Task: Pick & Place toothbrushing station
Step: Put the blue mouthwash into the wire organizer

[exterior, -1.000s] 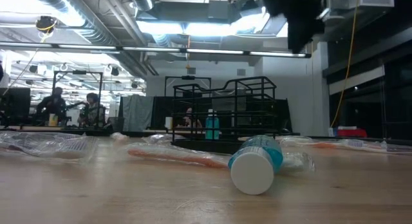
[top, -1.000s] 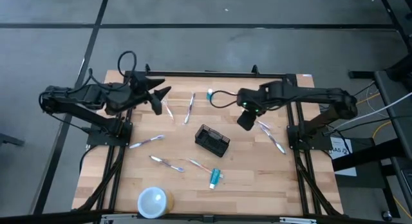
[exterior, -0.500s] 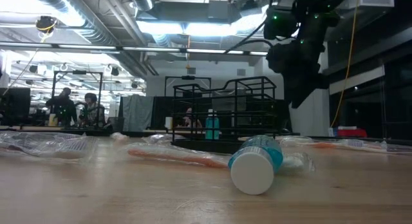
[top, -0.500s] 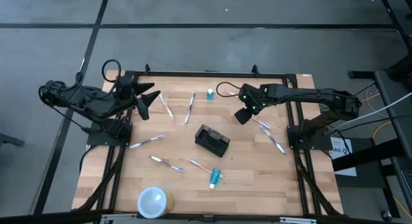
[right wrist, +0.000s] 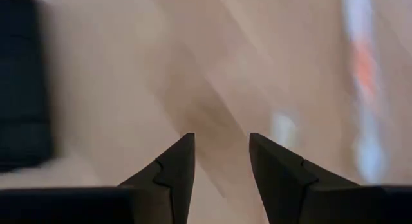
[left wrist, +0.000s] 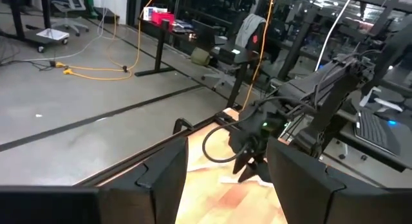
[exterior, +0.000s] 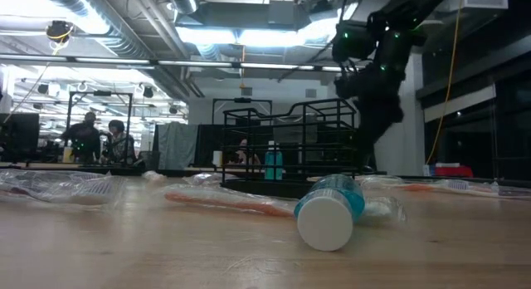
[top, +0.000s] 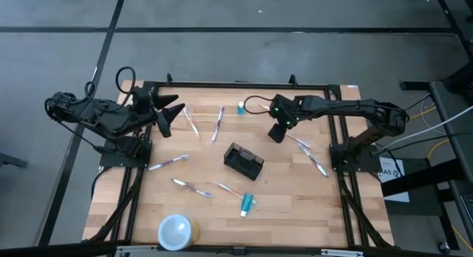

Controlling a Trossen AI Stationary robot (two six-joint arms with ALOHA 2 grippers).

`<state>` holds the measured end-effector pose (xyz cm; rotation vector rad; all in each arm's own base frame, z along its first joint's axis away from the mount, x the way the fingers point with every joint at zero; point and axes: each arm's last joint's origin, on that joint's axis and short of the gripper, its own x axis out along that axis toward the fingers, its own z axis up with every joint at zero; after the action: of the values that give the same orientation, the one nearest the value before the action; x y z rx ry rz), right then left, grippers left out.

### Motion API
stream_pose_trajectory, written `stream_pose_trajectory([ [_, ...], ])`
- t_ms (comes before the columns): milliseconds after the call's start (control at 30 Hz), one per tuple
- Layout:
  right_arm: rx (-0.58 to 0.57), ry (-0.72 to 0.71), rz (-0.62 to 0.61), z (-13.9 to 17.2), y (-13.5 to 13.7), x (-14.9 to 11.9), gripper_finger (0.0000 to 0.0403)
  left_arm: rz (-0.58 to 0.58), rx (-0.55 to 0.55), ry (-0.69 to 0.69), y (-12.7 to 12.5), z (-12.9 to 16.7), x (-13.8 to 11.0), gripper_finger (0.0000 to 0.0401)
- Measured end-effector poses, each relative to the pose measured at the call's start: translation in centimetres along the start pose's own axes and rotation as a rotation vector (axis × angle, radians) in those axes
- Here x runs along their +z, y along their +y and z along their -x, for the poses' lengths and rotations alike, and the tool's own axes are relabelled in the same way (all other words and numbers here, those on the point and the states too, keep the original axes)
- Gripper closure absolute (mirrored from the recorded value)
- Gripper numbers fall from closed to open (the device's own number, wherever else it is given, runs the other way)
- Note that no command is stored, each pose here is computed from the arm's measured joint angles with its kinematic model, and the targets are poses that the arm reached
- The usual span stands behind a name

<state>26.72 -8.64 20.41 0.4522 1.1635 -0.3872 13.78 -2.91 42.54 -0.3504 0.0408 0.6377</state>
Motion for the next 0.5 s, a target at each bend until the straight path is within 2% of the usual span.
stream_pose_trajectory([
  [100, 0.099, -0.146, -0.03, 0.6, 0.7, 1.3, 0.0252, 0.019, 0.021, -0.009, 0.0, -0.1, -0.1, 0.0193],
  [267, 0.203, -0.345, -0.295, 2.0, 0.5, 4.2, 0.0252, 0.054, 0.099, -0.052, 0.3, -0.1, 0.0, 0.0193],
  [333, 0.227, -0.375, -0.366, 2.5, 0.5, 5.1, 0.0252, 0.06, 0.131, -0.063, 0.4, 0.0, -0.1, 0.0193],
  [500, 0.232, -0.383, -0.438, 3.7, 1.2, 7.2, 0.0252, 0.061, 0.193, -0.055, 1.0, 0.0, -0.7, 0.0194],
])
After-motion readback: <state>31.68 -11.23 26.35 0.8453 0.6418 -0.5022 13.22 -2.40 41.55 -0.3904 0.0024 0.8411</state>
